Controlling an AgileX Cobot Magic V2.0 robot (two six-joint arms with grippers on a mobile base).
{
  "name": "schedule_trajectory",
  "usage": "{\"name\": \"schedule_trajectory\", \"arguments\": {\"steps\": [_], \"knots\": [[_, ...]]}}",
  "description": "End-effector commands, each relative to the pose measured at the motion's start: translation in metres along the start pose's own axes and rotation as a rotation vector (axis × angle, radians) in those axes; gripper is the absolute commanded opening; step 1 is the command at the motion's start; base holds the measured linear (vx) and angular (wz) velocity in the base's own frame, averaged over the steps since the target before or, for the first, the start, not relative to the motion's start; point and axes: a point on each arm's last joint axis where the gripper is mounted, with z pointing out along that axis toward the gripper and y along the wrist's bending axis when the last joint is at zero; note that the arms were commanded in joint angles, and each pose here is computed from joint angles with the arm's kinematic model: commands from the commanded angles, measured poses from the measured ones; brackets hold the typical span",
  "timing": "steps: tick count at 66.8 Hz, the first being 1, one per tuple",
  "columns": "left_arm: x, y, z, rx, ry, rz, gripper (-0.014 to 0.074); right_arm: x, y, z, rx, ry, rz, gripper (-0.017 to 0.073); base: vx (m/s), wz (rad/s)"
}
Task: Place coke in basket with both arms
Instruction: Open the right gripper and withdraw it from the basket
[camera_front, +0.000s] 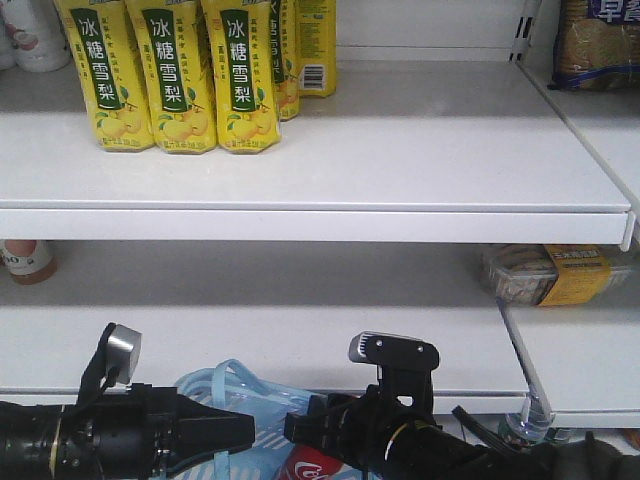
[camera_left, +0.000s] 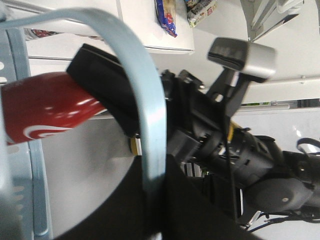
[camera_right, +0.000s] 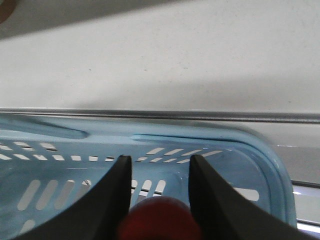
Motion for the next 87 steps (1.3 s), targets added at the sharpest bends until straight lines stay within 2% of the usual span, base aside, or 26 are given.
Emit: {"name": "schedule_trajectory", "arguments": {"steps": [1, 14, 21, 30, 36, 46, 66, 69, 79, 87], "knots": [[-0.001, -0.031, -0.004, 0.258, 0.003, 0.029, -0.0006, -0.014, 0.013, 0.000, -0.080, -0.105, 0.021, 0.0066, 0.00, 0.00], [-0.001, -0.031, -0.004, 0.258, 0.003, 0.029, -0.0006, -0.006, 0.013, 0.006, -0.105, -0.052, 0.028, 0.0202, 0.00, 0.00], [-0.001, -0.031, -0.004, 0.258, 0.003, 0.029, -0.0006, -0.004, 0.014, 0.005, -0.120, -0.036, 0.002, 0.0305, 0.00, 0.00], [-0.001, -0.031, -0.004, 0.258, 0.003, 0.029, -0.0006, -0.001, 0.013, 0.006, -0.111, -0.006, -0.008, 0.0417, 0.00, 0.00], [-0.001, -0.031, -0.004, 0.258, 0.003, 0.029, -0.0006, 0.001, 0.012, 0.005, -0.096, 0.022, -0.009, 0.0459, 0.00, 0.00], [-0.001, -0.031, -0.004, 0.258, 0.004, 0.030, -0.0006, -0.002, 0.015, -0.003, -0.095, 0.045, -0.032, 0.0466, 0.00, 0.00], [-0.001, -0.031, -0.004, 0.258, 0.003, 0.029, -0.0006, -0.040, 0.033, -0.055, -0.197, -0.073, -0.231, 0.0466, 0.00, 0.00], [-0.001, -0.031, -0.004, 0.258, 0.004, 0.030, -0.0006, -0.048, 0.030, -0.064, -0.193, -0.083, -0.256, 0.0466, 0.00, 0.00], [-0.001, -0.031, -0.004, 0.258, 0.004, 0.030, -0.0006, -0.076, 0.019, -0.103, -0.178, -0.153, -0.282, 0.0466, 0.00, 0.00], [-0.001, -0.031, -0.004, 0.258, 0.004, 0.030, -0.0006, -0.094, 0.007, -0.134, -0.152, -0.239, -0.336, 0.0466, 0.00, 0.00]]}}
